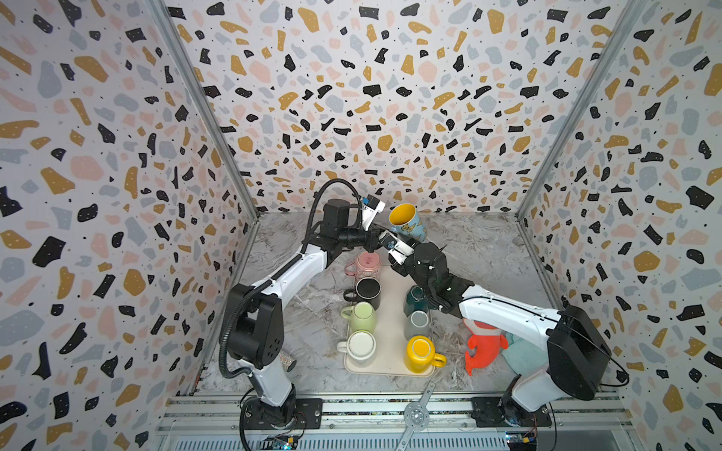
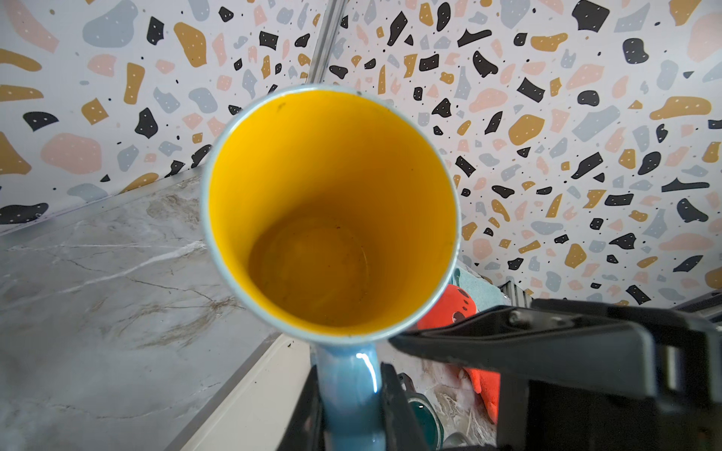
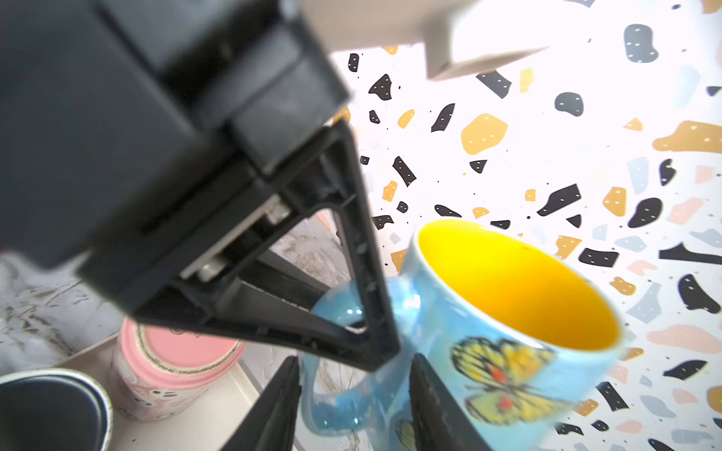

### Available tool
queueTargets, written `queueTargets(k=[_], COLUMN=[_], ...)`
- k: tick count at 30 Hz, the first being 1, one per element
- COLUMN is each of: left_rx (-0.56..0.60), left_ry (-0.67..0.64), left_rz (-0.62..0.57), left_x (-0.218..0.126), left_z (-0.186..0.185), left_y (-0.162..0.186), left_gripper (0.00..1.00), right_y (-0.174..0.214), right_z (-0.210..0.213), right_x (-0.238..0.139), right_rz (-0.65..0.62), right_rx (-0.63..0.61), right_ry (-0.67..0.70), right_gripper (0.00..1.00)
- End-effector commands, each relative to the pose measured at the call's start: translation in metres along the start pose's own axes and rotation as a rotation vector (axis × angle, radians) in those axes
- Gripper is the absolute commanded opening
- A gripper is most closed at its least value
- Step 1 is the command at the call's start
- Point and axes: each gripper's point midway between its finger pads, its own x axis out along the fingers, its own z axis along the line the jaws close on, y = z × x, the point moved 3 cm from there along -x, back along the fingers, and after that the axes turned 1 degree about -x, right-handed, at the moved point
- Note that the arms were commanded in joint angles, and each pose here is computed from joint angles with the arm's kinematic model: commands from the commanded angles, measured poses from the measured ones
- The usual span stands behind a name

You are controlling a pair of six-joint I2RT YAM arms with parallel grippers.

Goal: Turn the mug right side up
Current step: 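Open the right gripper and draw it back while the left gripper carries the mug away, then carry the blue mug with the left gripper to the table beyond the tray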

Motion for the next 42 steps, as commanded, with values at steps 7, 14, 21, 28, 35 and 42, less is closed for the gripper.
queueTargets(k=[7,14,21,28,35,42], left_rx=[0.151,0.111,0.043,-0.063,-0.139,-0.2], left_ry=[-0.01,-0.189,-0.471,-0.699,-0.877,-0.997], left_rz=[-0.179,-0.225,-0.214,-0.132,-0.111,-0.148], left_x=[-0.013,-0.033,-0.075,-0.118,-0.145,-0.17], left_z=[0.003,0.052,0.11,0.141,0.138,0.127], left_y=[-0.073,-0.093,-0.089,-0.045,0.005,0.042], left_gripper=[0.0,0.0,0.0,0.0,0.0,0.0], right_y=[-0.005,0.008,0.016,0.022,0.02,0.02], right_z=[-0.035,-0.05,-0.056,-0.051,-0.048,-0.042], right_x=[-0.021,-0.035,-0.046,-0.046,-0.047,-0.047], right_rz=[-0.018,0.023,0.045,0.066,0.049,0.034], right_rx=[0.099,0.199,0.266,0.292,0.324,0.356], right_ry=[0.09,0.126,0.124,0.099,0.075,0.039], right_gripper=[0.48,0.49,0.49,0.49,0.48,0.47])
